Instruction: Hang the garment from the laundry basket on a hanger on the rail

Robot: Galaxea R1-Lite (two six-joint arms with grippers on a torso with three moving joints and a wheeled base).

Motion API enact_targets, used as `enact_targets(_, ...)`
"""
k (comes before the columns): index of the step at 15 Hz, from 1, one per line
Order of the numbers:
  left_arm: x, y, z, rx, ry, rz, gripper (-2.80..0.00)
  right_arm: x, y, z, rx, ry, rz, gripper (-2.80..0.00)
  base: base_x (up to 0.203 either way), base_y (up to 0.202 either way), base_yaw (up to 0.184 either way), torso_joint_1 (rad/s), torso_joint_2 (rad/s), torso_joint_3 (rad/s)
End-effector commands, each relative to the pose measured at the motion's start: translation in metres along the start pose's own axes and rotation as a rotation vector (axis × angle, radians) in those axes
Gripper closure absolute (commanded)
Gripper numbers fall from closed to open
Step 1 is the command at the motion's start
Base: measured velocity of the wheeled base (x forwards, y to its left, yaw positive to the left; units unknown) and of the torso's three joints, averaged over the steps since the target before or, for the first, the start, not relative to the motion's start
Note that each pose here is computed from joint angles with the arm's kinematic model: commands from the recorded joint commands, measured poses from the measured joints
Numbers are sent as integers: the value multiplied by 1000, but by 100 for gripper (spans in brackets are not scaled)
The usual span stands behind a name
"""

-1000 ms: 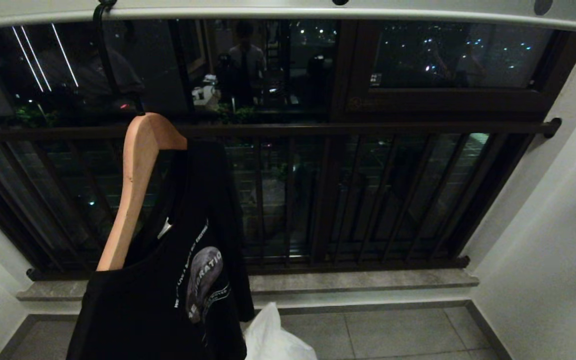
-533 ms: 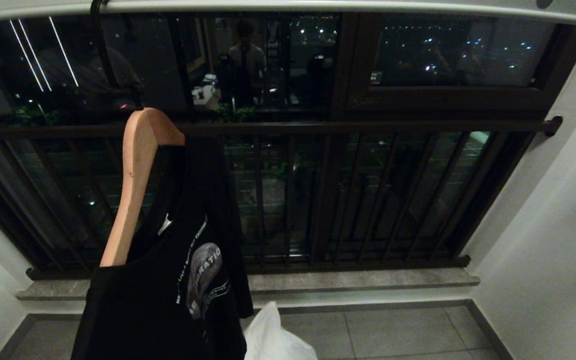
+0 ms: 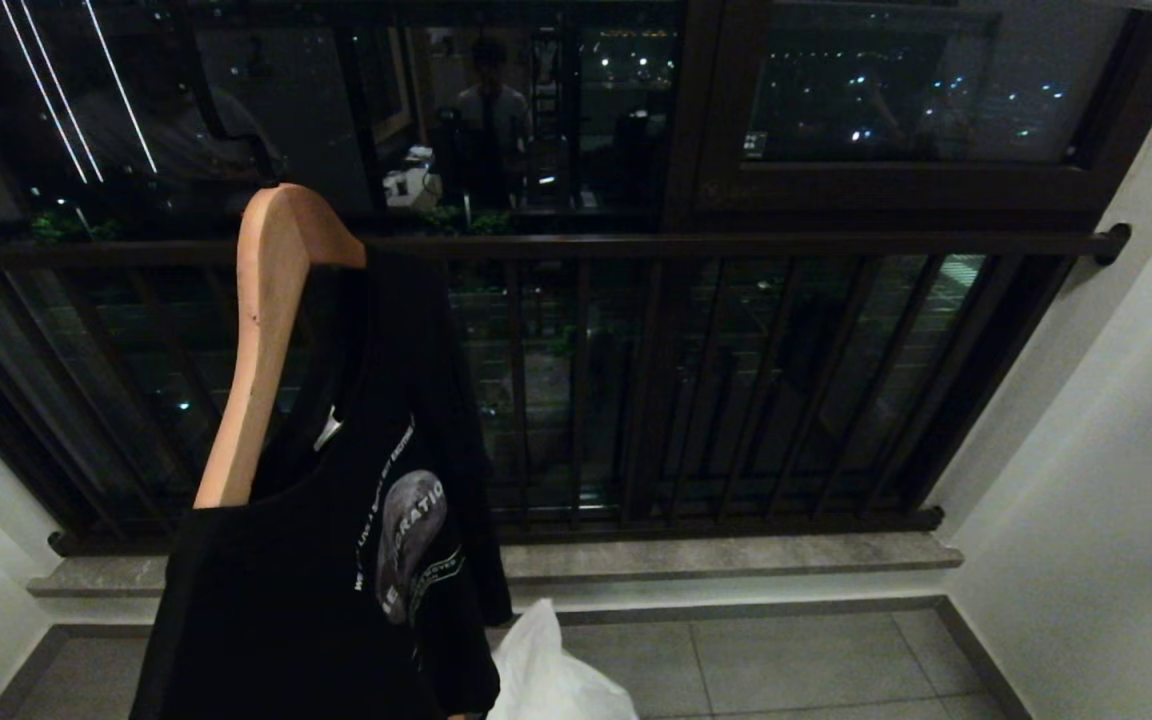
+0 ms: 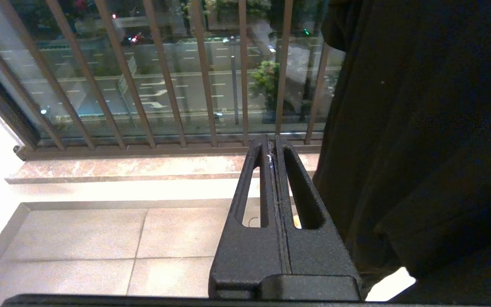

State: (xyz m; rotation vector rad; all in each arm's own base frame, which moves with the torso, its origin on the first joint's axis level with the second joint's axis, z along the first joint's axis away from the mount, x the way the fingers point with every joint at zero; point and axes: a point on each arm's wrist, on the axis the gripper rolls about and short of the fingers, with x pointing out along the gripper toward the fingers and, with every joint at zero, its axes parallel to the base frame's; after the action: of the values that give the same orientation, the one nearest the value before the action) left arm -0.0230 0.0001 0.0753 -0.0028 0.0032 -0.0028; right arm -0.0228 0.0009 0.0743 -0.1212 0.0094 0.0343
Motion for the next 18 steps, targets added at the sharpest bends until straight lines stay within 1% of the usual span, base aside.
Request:
enact_targets(1, 0, 0, 0, 0, 1, 1, 0, 0, 0, 0, -1, 2, 2, 0, 0, 0, 0, -103, 246, 128)
enact_targets(18, 0, 0, 0, 0, 1, 1, 0, 0, 0, 0, -3, 3, 5, 0, 0, 0, 0, -138, 311, 171)
